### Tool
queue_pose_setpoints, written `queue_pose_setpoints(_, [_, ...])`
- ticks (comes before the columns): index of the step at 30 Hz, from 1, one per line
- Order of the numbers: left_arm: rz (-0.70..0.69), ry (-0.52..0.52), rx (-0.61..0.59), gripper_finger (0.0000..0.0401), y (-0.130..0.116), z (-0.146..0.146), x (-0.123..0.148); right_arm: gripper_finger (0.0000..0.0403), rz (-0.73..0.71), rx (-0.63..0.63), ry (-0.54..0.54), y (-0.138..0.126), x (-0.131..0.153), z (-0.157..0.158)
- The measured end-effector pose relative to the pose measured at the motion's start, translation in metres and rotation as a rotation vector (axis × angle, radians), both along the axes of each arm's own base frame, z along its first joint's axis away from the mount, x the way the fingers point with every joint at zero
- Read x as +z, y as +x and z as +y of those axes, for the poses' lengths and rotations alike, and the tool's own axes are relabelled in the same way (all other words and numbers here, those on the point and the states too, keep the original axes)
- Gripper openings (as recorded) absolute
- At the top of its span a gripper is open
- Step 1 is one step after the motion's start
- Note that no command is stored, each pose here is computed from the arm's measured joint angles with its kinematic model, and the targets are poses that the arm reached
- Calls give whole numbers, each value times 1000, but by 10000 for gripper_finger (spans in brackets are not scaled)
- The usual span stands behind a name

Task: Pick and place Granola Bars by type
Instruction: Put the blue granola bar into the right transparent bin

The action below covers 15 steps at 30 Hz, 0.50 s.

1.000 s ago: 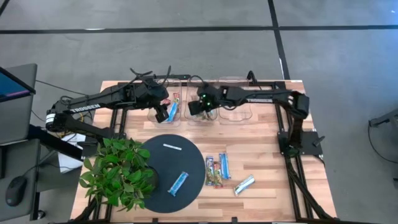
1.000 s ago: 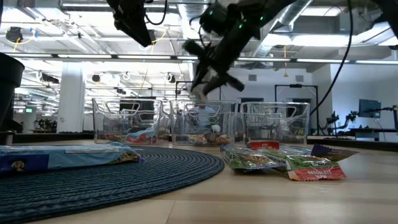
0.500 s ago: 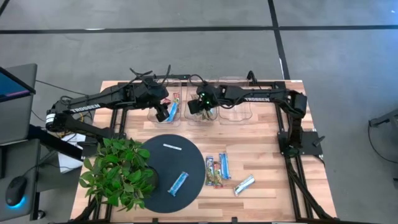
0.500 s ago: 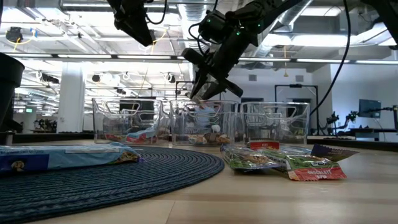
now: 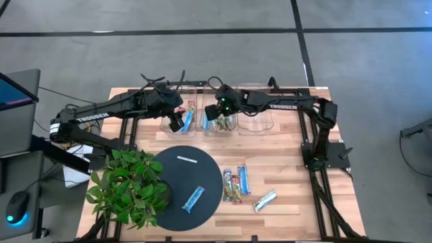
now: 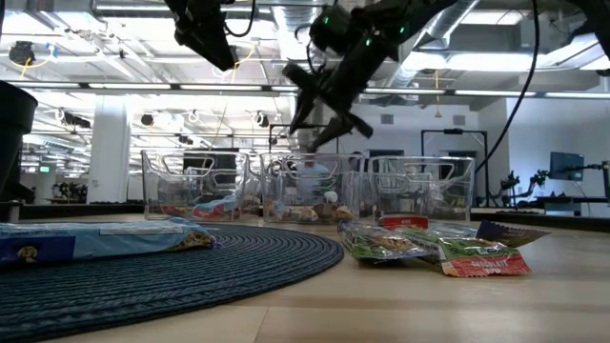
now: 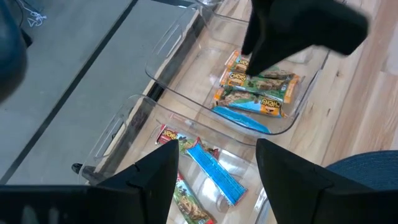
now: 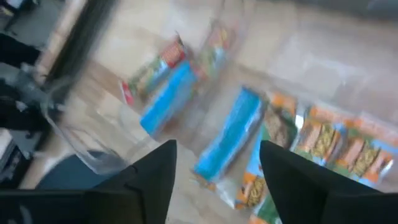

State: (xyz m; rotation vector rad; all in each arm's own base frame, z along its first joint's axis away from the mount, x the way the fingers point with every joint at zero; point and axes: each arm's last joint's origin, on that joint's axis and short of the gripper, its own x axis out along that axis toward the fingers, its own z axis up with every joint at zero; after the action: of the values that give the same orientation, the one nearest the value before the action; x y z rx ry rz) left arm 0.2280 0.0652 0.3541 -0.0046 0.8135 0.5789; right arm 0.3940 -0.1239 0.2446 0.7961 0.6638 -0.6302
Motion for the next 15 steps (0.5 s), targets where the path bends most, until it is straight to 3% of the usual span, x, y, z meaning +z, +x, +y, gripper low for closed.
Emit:
queue_pose_setpoints(6, [0, 0, 0, 210, 0, 0, 0, 232, -38, 16, -174, -18, 45, 18])
queue_pose_setpoints(10, [0, 0, 0, 210, 0, 0, 0, 232, -28, 77, -196, -37, 71, 40])
queue_pose_setpoints(15, [0, -1, -1, 210, 0, 0, 0, 232, 113, 92, -197, -62, 81, 86])
